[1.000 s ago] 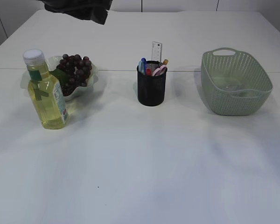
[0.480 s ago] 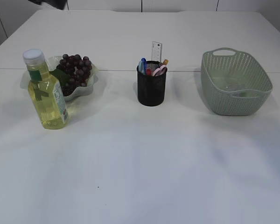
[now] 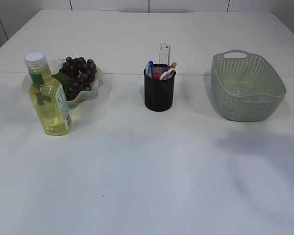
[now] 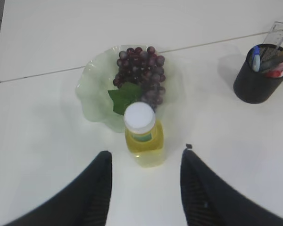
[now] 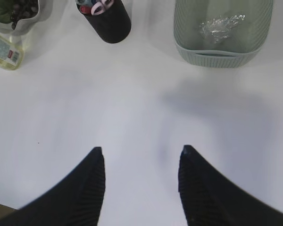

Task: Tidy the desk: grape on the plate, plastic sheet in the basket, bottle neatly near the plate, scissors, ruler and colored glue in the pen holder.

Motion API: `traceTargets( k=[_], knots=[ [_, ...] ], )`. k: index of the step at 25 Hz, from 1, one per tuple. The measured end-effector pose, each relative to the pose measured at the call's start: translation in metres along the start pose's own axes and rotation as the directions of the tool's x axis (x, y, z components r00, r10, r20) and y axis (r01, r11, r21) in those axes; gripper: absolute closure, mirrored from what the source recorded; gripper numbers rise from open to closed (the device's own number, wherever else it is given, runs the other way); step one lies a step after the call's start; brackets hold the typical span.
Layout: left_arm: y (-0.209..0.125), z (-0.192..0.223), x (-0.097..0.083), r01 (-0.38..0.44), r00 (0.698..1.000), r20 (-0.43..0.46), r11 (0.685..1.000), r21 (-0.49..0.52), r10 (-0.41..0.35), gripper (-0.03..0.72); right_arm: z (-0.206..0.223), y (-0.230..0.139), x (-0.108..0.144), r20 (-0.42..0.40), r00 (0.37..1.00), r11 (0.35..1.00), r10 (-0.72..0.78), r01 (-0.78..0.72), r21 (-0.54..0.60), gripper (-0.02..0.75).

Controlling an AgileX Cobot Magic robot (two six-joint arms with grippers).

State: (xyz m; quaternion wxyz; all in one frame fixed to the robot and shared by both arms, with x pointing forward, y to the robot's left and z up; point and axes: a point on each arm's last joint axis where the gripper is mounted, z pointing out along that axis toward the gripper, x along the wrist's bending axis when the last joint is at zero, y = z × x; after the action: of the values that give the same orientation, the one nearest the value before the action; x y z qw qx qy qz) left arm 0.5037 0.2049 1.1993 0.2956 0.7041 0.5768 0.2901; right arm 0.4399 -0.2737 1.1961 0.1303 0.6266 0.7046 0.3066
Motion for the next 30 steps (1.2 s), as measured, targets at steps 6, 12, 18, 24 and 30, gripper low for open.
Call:
traceTargets(
  k=[6,12,18,24,30],
  knots=[
    [-0.044,-0.034,0.012,0.018,1.000,0.025,1.000,-0.009,-0.018,0.340,-0.009,-0.007,0.003,0.001,1.000,0.999,-0.020,0.020,-0.025,0.333],
    [-0.090,-0.062,0.020,0.035,0.997,0.070,0.999,-0.032,-0.032,0.388,-0.014,-0.035,0.005,0.001,1.000,1.000,-0.023,0.023,-0.016,0.333],
    [-0.134,-0.081,0.022,0.012,0.987,0.159,0.999,-0.042,-0.005,0.405,-0.023,-0.078,0.008,0.003,0.998,0.998,-0.056,0.056,-0.033,0.333],
    [-0.171,-0.093,0.025,-0.038,0.978,0.203,0.997,-0.073,0.053,0.408,-0.044,-0.120,0.015,0.018,0.991,0.983,-0.136,0.137,-0.123,0.333],
    [-0.207,-0.107,0.033,-0.099,0.971,0.204,0.985,-0.141,0.126,0.408,-0.058,-0.163,0.020,0.041,0.984,0.956,-0.172,0.177,-0.235,0.333]
  ],
)
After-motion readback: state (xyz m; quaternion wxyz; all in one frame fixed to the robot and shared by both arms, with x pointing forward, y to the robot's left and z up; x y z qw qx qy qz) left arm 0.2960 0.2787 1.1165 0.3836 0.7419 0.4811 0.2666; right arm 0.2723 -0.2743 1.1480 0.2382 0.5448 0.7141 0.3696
